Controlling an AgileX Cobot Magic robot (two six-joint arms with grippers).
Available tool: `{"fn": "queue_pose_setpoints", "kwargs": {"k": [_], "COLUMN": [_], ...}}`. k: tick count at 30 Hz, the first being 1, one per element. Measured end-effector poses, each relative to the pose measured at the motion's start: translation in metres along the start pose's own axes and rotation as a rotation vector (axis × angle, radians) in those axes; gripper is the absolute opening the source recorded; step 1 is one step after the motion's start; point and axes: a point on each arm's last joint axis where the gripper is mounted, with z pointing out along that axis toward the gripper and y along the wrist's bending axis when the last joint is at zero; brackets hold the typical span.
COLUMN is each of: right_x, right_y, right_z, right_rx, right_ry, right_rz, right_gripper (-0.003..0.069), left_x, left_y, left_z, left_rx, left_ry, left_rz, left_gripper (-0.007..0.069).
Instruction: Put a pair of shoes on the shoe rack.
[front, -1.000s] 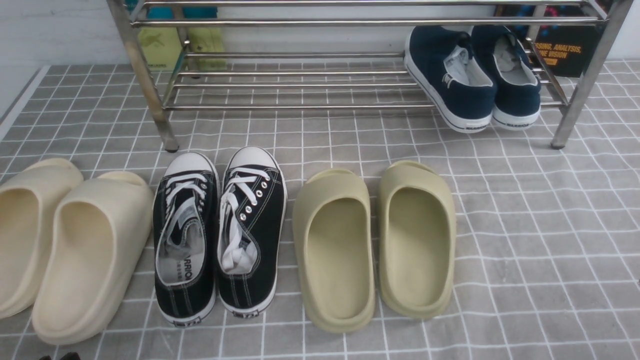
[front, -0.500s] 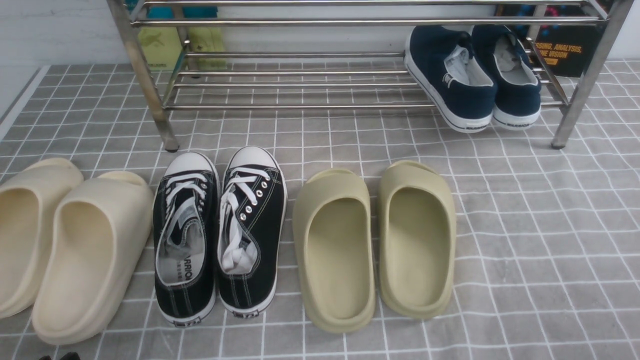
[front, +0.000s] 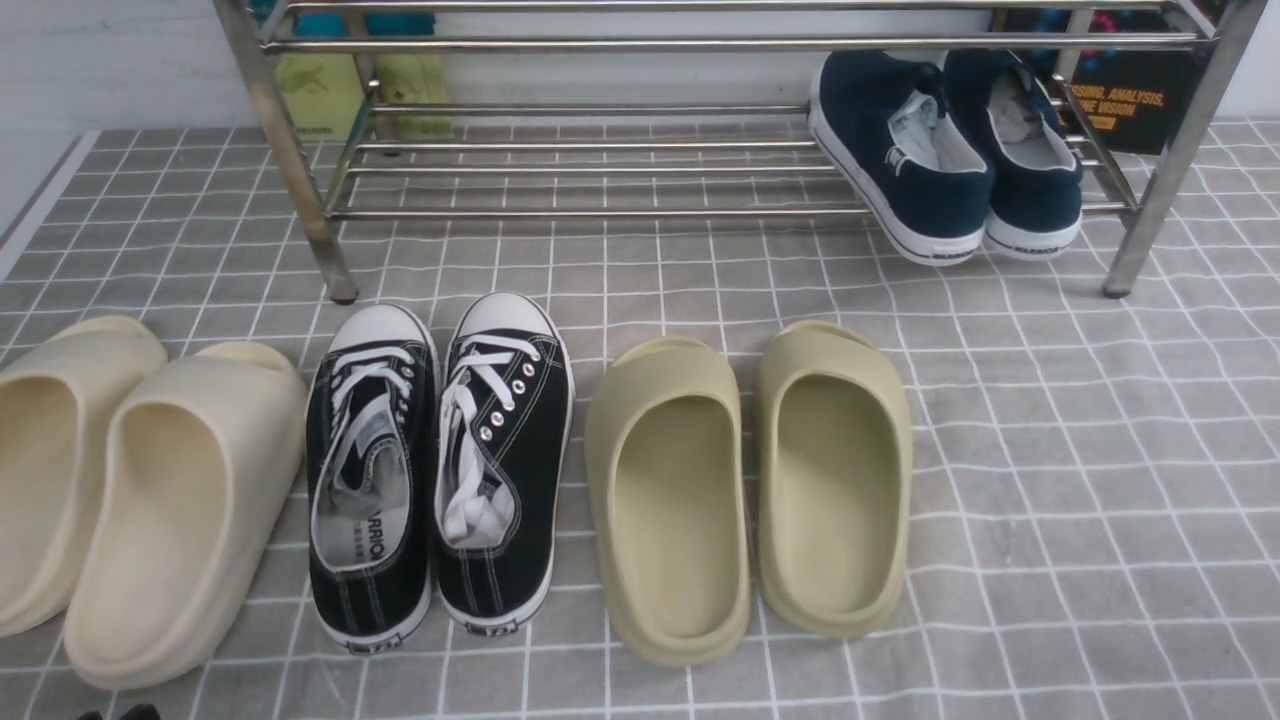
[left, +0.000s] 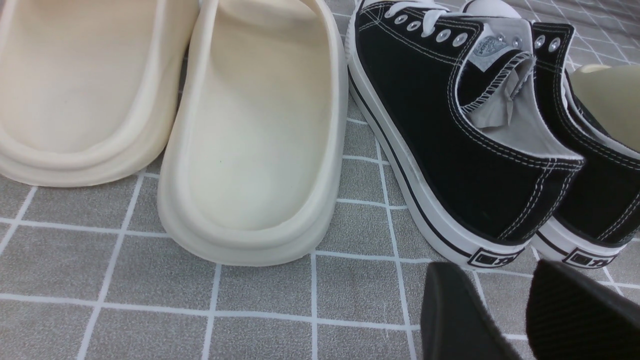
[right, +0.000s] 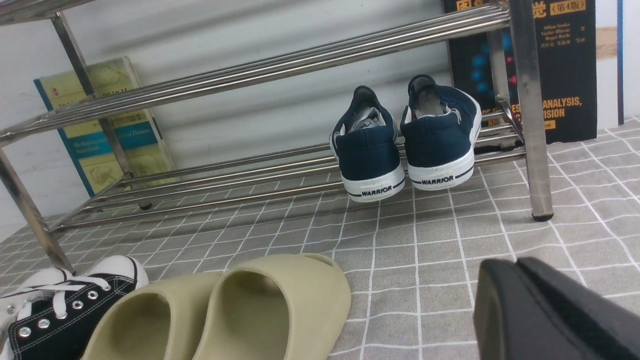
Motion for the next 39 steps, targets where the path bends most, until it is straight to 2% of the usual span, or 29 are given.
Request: {"fn": "queue_pose_setpoints", "kwargs": {"k": [8,11,17,21,25,27,39], "right_x": [0.0,0.002,0.029,0.031,0.031,0.031,0.031], "right_y": [-0.001,-0.005,-0.016,-0.015,-0.014,-0.014,-0.014], "right_z": [-0.001,-0.006,-0.013,-0.014,-0.014,-0.014,-0.014], "right_rx": [0.008,0.07,0.245,0.248,0.22,0.212,0.196], "right_ry": [-0.009,-0.006,0.277,0.314,0.333,0.336,0.346], "right_rz": [0.004,0.023,0.193,0.208,0.073,0.047,-0.047], "right_gripper": [0.006,0.0064,0.007,0.0069,0.0006,-0.0003,-0.0003], "left_x": [0.0,0.0,0.0,0.0,0.0,0.0,0.0], "left_y": [0.0,0.0,0.0,0.0,0.0,0.0,0.0], "left_z": [0.0,0.0,0.0,0.0,0.0,0.0,0.0], "left_rx": [0.0,0.0,0.0,0.0,0.0,0.0,0.0], "left_ry": [0.0,0.0,0.0,0.0,0.0,0.0,0.0], "left_rz": [0.001,0.001,0.0,0.0,0.0,0.0,0.0], "left_gripper": [0.0239,0.0239,0.0239,0.0239,0.0239,0.0239,0.0239]}}
